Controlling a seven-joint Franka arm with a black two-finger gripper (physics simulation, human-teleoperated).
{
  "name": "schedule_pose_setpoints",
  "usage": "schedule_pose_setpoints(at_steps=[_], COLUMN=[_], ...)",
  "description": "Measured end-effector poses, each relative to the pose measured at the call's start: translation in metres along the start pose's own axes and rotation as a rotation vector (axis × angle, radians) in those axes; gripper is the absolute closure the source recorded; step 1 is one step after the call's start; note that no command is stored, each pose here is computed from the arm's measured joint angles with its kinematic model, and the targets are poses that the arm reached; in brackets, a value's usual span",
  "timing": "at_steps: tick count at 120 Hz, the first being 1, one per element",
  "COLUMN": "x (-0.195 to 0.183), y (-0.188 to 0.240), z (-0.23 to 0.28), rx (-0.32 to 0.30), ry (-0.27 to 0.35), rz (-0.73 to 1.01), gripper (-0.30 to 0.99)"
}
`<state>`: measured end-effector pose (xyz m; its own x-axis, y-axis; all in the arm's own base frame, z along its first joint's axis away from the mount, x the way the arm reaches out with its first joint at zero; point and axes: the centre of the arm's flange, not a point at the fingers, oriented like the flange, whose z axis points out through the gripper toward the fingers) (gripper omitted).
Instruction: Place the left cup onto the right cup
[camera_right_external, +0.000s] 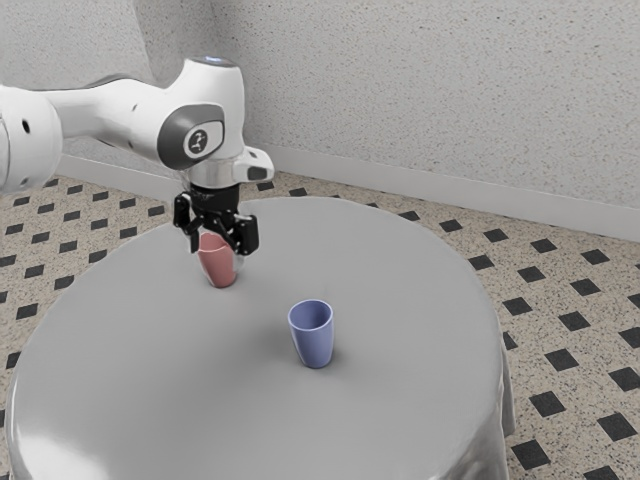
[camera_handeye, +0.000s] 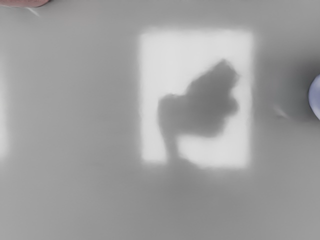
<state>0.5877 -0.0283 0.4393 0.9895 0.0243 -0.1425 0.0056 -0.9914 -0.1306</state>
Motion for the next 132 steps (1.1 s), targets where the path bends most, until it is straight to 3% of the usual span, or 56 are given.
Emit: schedule_pose_setpoints(at_steps=[12,51,78,132], x=[0.008,0.054,0.095,0.098], y=[-0.002,0.01,-0.004,-0.052], z=[0.012,-0.012,-0.01,0.016], rx=[-0.001,0.007,-0.028,-0.072], ry=[-0.006,0.058,0.016,-0.063], rz=[-0.011,-0.015,-0.061,-0.093], gripper=[0.0,0.0,0.0,0.0])
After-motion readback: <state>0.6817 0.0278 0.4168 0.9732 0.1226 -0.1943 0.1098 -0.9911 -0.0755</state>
